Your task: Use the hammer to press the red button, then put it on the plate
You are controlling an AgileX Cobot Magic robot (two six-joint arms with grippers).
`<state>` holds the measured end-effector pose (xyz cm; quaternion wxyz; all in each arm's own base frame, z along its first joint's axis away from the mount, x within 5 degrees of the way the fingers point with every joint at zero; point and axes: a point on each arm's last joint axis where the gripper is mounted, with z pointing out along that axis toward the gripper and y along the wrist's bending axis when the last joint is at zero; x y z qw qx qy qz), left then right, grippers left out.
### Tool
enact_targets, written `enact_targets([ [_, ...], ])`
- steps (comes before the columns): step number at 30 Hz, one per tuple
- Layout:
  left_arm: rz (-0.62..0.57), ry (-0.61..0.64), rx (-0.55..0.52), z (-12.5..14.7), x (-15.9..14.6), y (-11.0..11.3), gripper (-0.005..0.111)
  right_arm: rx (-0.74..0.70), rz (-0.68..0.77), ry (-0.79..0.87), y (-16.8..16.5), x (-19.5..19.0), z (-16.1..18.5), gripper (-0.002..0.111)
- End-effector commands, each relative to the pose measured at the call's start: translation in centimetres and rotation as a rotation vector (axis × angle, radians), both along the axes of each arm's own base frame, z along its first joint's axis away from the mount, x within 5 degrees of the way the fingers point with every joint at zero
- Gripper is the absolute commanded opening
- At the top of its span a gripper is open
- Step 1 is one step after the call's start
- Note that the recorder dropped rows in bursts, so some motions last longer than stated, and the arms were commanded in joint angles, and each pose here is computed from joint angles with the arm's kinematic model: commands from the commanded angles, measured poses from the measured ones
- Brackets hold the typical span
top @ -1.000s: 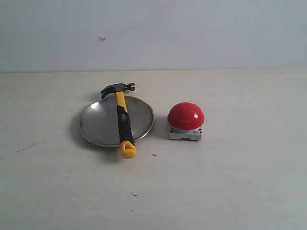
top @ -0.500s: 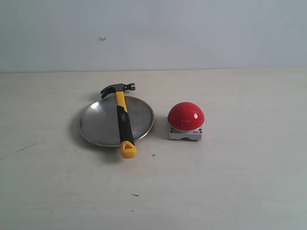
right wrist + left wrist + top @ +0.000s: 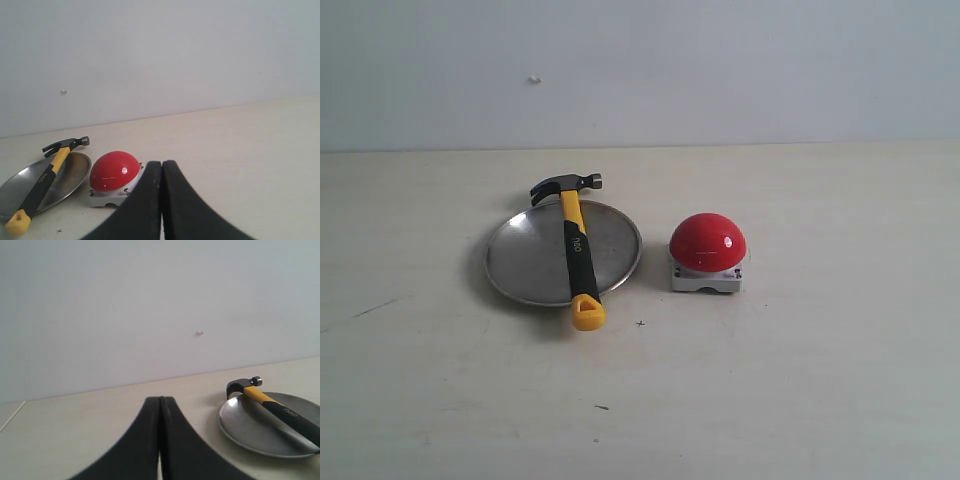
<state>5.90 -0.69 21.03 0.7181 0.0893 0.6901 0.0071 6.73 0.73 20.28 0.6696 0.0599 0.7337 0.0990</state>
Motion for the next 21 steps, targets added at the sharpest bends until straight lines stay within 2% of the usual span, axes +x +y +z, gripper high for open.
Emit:
enact_targets([
  [1, -0.001, -0.014, -0.004, 0.0, 0.0, 0.0, 0.000, -0.013, -0.004, 0.000, 0.0, 0.0, -0.1, 0.000],
  [5, -0.001, -0.014, -0.004, 0.0, 0.0, 0.0, 0.000, -0.013, -0.004, -0.002, 0.0, 0.0, -0.1, 0.000],
  [12, -0.001, -0.014, -0.004, 0.0, 0.0, 0.0, 0.000, -0.181, -0.015, -0.125, -0.1, -1.1, 0.6, 0.000],
  [21, -0.001, -0.012, -0.004, 0.0, 0.0, 0.0, 0.000, -0.189, -0.096, -0.134, -0.6, -1.1, 0.7, 0.000],
])
